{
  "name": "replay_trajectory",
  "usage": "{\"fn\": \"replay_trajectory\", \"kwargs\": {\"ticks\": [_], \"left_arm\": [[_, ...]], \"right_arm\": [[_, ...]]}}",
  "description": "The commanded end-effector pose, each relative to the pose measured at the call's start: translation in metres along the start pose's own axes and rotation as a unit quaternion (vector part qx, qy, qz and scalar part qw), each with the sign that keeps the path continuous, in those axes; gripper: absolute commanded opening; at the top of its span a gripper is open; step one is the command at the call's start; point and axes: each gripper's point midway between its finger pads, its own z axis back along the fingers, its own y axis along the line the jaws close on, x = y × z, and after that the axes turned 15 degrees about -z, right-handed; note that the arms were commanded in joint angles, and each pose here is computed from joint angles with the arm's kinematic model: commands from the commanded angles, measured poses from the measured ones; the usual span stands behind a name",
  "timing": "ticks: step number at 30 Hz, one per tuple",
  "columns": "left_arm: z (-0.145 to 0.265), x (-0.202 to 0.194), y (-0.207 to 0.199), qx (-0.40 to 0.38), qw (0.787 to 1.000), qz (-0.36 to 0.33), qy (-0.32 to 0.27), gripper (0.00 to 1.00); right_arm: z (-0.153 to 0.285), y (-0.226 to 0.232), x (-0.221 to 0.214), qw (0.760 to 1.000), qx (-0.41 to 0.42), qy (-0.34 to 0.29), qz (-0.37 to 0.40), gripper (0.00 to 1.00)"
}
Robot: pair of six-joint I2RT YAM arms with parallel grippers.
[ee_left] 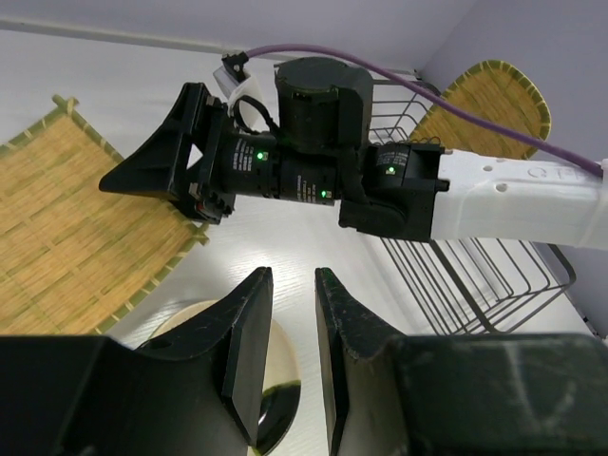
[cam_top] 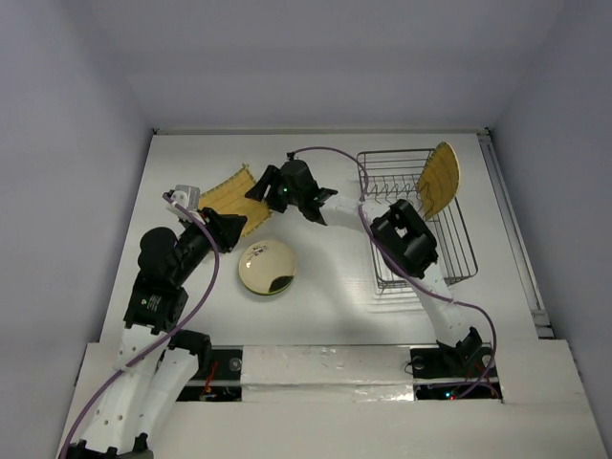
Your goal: Unload the plates from the dish rack
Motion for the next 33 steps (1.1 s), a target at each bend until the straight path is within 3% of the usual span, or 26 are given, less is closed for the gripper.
{"fn": "replay_trajectory", "kwargs": {"ticks": [1, 7, 14, 23, 24, 25, 26, 28, 31, 32, 33], "left_arm": [[0.004, 0.027, -0.004, -0.004, 0.999, -0.014, -0.038, 0.22], [0.004, 0.027, -0.004, -0.005, 0.999, -0.014, -0.037, 0.22], [0.004, 0.027, -0.004, -0.004, 0.999, -0.014, -0.038, 0.22], [0.004, 0.027, -0.006, -0.009, 0.999, -0.015, -0.037, 0.22], [0.004, 0.027, -0.006, -0.009, 0.999, -0.015, -0.038, 0.22], [0.004, 0.027, -0.006, -0.008, 0.999, -0.015, -0.038, 0.22], [0.004, 0.027, -0.006, -0.007, 0.999, -0.015, -0.039, 0.22], [0.004, 0.027, -0.006, -0.008, 0.999, -0.015, -0.038, 0.22], [0.004, 0.027, -0.006, -0.007, 0.999, -0.016, -0.037, 0.22], [0.004, 0.027, -0.006, -0.007, 0.999, -0.016, -0.037, 0.22], [0.004, 0.027, -0.006, -0.008, 0.999, -0.017, -0.038, 0.17]], "right_arm": [[0.016, 0.035, 0.0, 0.998, 0.053, 0.003, 0.018, 0.69], [0.03, 0.036, 0.007, 0.998, 0.033, -0.017, 0.043, 1.0], [0.053, 0.057, 0.037, 0.992, 0.018, -0.069, 0.103, 1.0], [0.113, 0.095, 0.097, 0.97, -0.018, -0.154, 0.189, 0.98], [0.12, 0.097, 0.1, 0.966, -0.021, -0.163, 0.198, 0.93], [0.141, 0.117, 0.106, 0.961, -0.005, -0.182, 0.207, 0.79], [0.151, 0.107, 0.11, 0.954, -0.021, -0.195, 0.226, 0.61], [0.179, 0.112, 0.123, 0.943, -0.029, -0.227, 0.24, 0.09], [0.245, 0.113, 0.141, 0.916, -0.061, -0.285, 0.275, 0.0], [0.285, 0.123, 0.155, 0.898, -0.071, -0.327, 0.285, 0.0], [0.3, 0.095, 0.161, 0.89, -0.117, -0.332, 0.291, 0.0]]}}
